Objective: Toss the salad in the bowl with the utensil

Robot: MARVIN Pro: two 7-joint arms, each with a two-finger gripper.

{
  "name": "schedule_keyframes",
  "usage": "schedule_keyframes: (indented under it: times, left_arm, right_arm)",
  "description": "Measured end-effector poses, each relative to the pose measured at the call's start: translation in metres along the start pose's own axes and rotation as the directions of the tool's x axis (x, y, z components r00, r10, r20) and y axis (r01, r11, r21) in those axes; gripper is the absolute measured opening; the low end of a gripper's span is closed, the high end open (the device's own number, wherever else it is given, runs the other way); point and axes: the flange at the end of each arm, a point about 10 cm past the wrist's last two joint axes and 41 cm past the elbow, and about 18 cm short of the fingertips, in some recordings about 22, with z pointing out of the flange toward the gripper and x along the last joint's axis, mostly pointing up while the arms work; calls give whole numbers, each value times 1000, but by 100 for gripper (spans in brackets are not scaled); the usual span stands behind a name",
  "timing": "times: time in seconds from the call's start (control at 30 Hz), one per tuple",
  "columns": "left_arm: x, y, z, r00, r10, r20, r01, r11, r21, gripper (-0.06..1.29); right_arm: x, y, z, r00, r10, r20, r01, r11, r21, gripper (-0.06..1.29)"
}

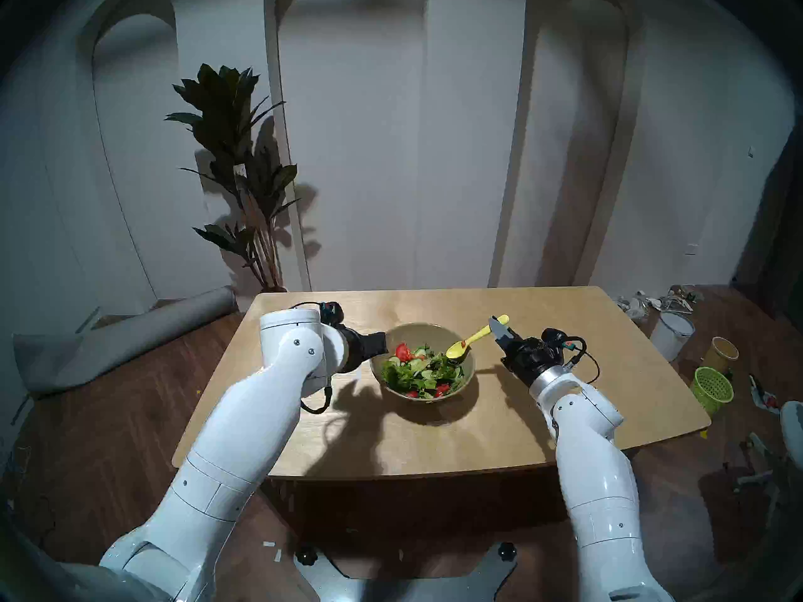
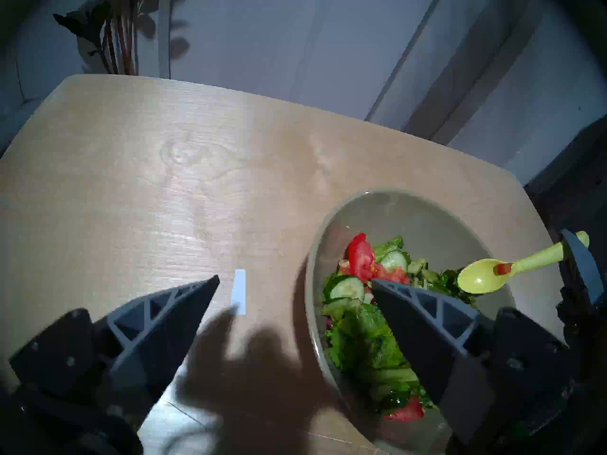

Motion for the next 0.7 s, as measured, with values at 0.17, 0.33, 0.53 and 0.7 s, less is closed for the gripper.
schedule_keyframes:
  times: [0.17, 0.33, 0.53, 0.7]
  left_arm:
    - [-1, -4, 0, 1000, -6, -10, 6, 1000, 0, 123]
    - [1, -7, -1, 1000, -15, -21, 15, 1000, -6, 123]
    - [1, -12, -3, 999, -33, -36, 33, 999, -13, 123]
    - [1, -14, -3, 999, -39, -38, 38, 999, -13, 123]
  right_arm:
    - [-4, -1, 7, 1000, -9, 6, 9, 1000, 5, -3]
    - [-14, 2, 12, 1000, -17, 20, 17, 1000, -4, -3]
    - [-22, 7, 14, 999, -28, 27, 29, 999, -18, -3]
    - [-22, 6, 16, 999, -41, 22, 41, 999, -16, -3]
